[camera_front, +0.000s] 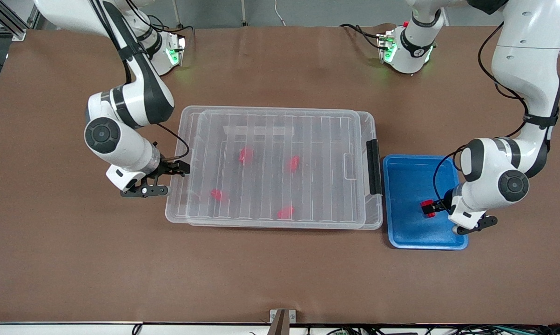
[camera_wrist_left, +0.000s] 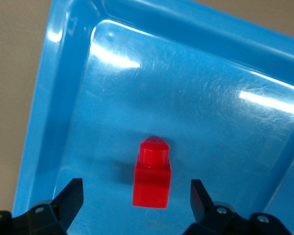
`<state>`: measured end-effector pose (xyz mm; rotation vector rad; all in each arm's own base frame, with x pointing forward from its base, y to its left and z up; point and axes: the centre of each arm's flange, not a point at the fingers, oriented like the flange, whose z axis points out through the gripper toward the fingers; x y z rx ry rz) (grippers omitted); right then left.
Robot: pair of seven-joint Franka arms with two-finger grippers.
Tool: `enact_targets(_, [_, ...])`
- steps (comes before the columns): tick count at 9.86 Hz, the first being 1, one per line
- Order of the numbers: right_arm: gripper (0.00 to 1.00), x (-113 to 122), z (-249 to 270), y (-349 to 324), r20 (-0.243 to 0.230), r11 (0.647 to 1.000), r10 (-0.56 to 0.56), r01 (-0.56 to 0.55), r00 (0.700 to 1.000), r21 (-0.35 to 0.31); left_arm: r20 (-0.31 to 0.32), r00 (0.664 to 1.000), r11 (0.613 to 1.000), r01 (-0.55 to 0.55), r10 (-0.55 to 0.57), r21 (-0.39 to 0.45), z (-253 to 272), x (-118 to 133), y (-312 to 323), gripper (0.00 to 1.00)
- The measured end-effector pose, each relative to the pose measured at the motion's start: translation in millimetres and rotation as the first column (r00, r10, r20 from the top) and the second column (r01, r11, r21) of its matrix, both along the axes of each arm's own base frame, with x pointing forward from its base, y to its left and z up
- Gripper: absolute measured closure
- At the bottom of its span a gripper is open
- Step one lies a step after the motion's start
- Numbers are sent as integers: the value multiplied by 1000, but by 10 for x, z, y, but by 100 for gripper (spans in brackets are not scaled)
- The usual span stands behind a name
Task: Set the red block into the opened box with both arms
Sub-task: 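Grasp the red block with the left gripper while the right gripper grips the lid, then slide the lid open with the right gripper while the left gripper lifts the block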
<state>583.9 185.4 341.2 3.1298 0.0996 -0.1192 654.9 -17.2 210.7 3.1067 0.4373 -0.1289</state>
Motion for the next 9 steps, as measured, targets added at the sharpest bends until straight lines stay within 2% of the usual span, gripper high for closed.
enact_targets(1, [0, -3, -9, -7, 4, 1000, 8, -8, 1000, -10, -3, 1000, 1000, -5, 5, 0, -41, -4, -19, 11])
enact_targets(4, [0, 18, -30, -147, 0, 999, 14, -14, 1000, -34, -12, 1000, 1000, -24, 24, 1, -188, -25, -165, 23])
enact_targets(7, [0, 70, -32, -394, -12, 999, 28, -29, 1000, -35, -19, 1000, 1000, -17, 17, 1, -241, -39, -246, 66])
enact_targets(9, [0, 85, -32, -501, -21, 998, 46, -46, 999, -34, -13, 1000, 1000, -19, 19, 1, -221, -22, -238, 65])
